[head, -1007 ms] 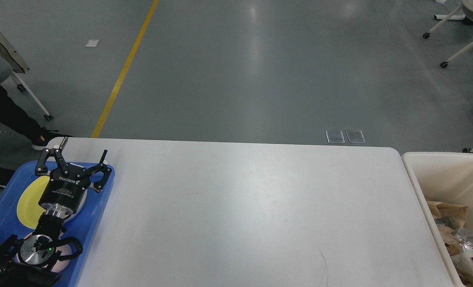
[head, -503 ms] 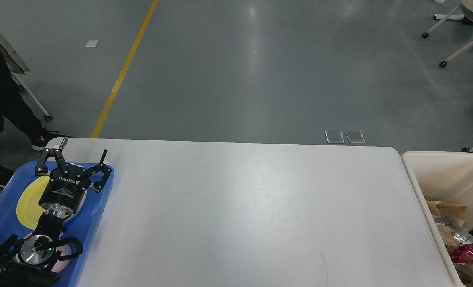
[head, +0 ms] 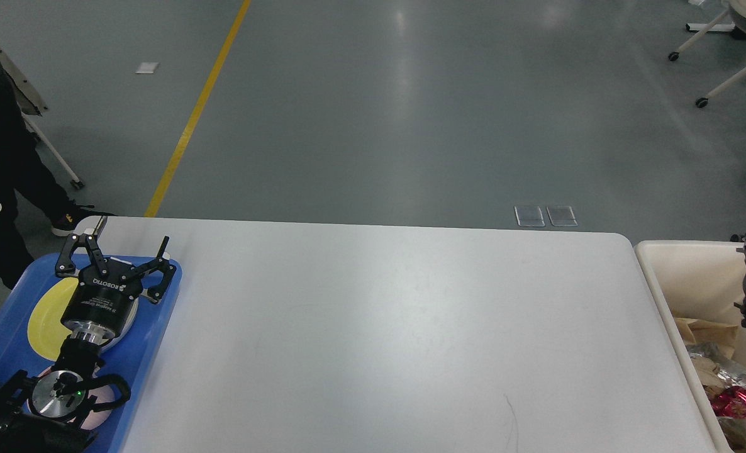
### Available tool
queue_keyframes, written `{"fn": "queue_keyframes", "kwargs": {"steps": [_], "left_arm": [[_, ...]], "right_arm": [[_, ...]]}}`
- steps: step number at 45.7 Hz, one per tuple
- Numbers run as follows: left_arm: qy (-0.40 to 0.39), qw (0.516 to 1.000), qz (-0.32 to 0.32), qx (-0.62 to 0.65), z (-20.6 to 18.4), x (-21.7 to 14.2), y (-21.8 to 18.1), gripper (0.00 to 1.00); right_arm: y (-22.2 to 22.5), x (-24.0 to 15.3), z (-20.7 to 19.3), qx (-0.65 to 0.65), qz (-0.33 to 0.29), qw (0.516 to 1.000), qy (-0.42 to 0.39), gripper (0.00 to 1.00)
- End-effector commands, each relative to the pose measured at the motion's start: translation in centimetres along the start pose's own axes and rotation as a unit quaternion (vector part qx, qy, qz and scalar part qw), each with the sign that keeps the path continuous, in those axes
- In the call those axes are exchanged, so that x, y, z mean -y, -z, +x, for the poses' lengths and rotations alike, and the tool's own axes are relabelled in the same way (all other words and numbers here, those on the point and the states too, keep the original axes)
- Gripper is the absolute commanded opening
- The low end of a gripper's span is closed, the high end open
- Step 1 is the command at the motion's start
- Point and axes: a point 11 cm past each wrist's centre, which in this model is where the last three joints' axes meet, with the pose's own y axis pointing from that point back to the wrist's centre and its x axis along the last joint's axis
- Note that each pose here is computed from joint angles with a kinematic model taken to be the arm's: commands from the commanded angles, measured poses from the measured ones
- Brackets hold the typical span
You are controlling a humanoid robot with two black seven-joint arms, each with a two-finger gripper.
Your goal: Tidy desktop
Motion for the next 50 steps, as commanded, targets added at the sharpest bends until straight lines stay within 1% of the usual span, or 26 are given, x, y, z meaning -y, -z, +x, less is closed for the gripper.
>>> {"fn": "queue_keyframes", "kwargs": {"steps": [1,5,8,12,15,20,22,27,32,50], "left_arm": [[0.000,1.000,0.000,0.000,0.0,0.0,0.0,0.97],[0.000,1.000,0.000,0.000,0.0,0.0,0.0,0.97],[0.000,1.000,0.000,0.000,0.0,0.0,0.0,0.97],[0.000,1.000,0.000,0.000,0.0,0.0,0.0,0.97],[0.000,1.000,0.000,0.000,0.0,0.0,0.0,0.97],[0.000,1.000,0.000,0.000,0.0,0.0,0.0,0.97],[0.000,1.000,0.000,0.000,0.0,0.0,0.0,0.97],[0.000,1.000,0.000,0.000,0.0,0.0,0.0,0.97],[0.000,1.000,0.000,0.000,0.0,0.0,0.0,0.97],[0.000,1.000,0.000,0.000,0.0,0.0,0.0,0.97]], "right_arm": [[3.4,-1.7,-3.4,0.113,0.057,0.987,0.097,1.00],[3.7,-2.7,-5.3,0.187,0.086,0.965,0.163,1.00],[3.1,-3.5,-6.3,0.207,0.102,0.951,0.205,1.00],[2.4,-4.7,-10.3,0.208,0.143,0.932,0.262,1.00],[0.7,-5.0,-12.3,0.209,0.184,0.922,0.270,1.00],[-1.3,-5.2,-14.5,0.215,0.266,0.903,0.260,1.00],[-2.4,-5.2,-15.7,0.232,0.279,0.895,0.259,1.00],[-4.9,-5.2,-17.6,0.259,0.288,0.886,0.254,1.00],[-6.3,-5.1,-17.8,0.263,0.284,0.888,0.248,1.00],[-7.4,-4.2,-17.0,0.269,0.271,0.895,0.232,1.00]]}}
